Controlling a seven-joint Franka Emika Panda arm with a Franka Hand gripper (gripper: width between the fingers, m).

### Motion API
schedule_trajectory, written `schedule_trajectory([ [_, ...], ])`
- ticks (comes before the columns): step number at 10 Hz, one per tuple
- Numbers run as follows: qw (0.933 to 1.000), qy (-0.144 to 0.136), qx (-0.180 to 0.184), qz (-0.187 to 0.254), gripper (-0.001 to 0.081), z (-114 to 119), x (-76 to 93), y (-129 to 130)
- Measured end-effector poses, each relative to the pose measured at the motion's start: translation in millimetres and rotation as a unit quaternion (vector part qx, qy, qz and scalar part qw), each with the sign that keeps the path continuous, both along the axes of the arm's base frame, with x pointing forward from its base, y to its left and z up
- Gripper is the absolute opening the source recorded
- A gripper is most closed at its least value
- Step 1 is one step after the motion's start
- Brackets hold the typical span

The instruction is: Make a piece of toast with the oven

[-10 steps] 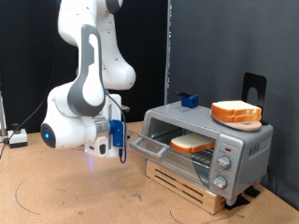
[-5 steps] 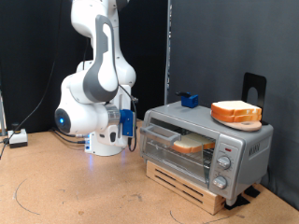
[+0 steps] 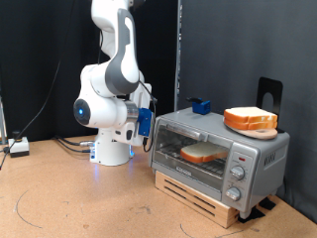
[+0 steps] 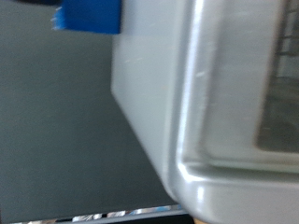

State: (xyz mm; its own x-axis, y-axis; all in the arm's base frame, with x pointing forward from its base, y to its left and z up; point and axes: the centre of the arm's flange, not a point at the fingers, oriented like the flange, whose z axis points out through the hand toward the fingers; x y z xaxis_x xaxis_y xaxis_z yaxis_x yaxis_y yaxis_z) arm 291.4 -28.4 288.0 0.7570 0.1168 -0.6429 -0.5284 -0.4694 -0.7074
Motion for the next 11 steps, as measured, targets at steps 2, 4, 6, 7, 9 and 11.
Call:
schedule_trajectory([
  [2,0.9991,-0.013,-0.028,-0.027,0.0809,3.4,5.2,-20.2],
  [4,0.9975,-0.017,-0.051,-0.045,0.0809,6.1,10.5,-48.8],
  [6,0.9971,-0.013,-0.058,-0.047,0.0809,4.6,16.6,-71.5],
  [7,0.9972,-0.012,-0.058,-0.046,0.0809,4.2,16.3,-70.9],
  [9,0.9937,-0.025,-0.008,-0.109,0.0809,9.2,35.0,-59.7],
  [11,0.9856,-0.037,0.044,-0.159,0.0809,10.5,60.4,-49.7],
])
